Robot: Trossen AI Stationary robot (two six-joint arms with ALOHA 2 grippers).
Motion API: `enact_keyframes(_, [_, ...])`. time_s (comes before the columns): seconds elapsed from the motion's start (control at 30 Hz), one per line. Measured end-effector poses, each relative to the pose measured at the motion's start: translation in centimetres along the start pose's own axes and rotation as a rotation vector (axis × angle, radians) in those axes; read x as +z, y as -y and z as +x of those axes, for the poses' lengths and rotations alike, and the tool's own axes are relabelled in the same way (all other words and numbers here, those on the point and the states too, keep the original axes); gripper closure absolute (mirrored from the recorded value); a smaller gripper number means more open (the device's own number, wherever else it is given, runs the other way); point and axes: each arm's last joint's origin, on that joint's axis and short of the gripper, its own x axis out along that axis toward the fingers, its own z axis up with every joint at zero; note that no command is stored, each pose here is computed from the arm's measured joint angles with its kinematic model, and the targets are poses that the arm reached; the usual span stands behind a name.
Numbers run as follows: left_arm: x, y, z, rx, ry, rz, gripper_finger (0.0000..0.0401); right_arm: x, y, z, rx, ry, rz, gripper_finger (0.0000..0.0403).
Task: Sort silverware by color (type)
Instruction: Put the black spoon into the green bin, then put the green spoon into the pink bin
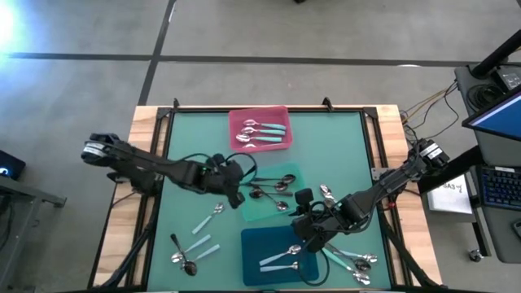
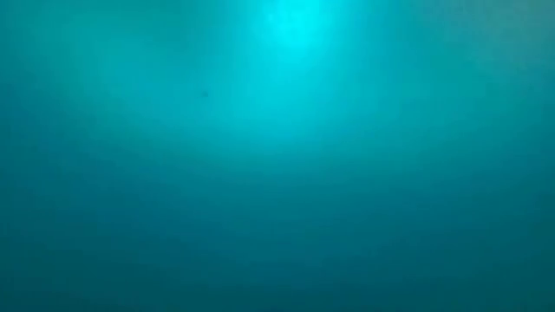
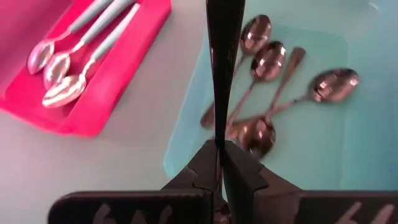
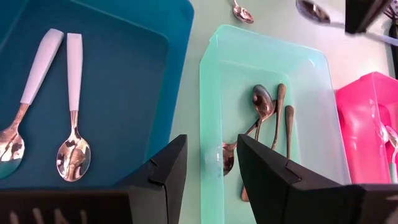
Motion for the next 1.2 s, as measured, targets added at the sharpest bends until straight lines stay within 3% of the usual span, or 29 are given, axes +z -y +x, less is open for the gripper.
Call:
enact_keyframes(0.1, [0.4, 0.1, 1.3, -0.007, 0.030, 0.001, 0.0401, 0.0, 0.0, 0.0, 0.000, 0.000, 0.000, 0.0271])
enact_keyframes(0.3, [1.8, 1.2, 3.5, -0.148, 0.108, 0.015, 0.0401, 0.0, 0.0, 0.0, 0.000, 0.000, 0.000, 0.0271])
enact_keyframes(0.57, [2.5, 1.4, 6.4, -0.240, 0.136, -0.009, 0.0395, 0.0, 0.0, 0.0, 0.000, 0.000, 0.000, 0.0271])
enact_keyframes(0.83, [2.6, 1.5, 6.4, -0.276, 0.137, -0.011, 0.0311, 0.0, 0.0, 0.0, 0.000, 0.000, 0.000, 0.0271])
enact_keyframes(1.0, [2.1, 1.5, 6.3, -0.360, 0.095, -0.003, 0.0258, 0.0, 0.0, 0.0, 0.000, 0.000, 0.000, 0.0271])
enact_keyframes(1.2, [0.9, 1.3, 4.4, -0.463, 0.054, -0.082, 0.0240, 0.0, 0.0, 0.0, 0.000, 0.000, 0.000, 0.0271])
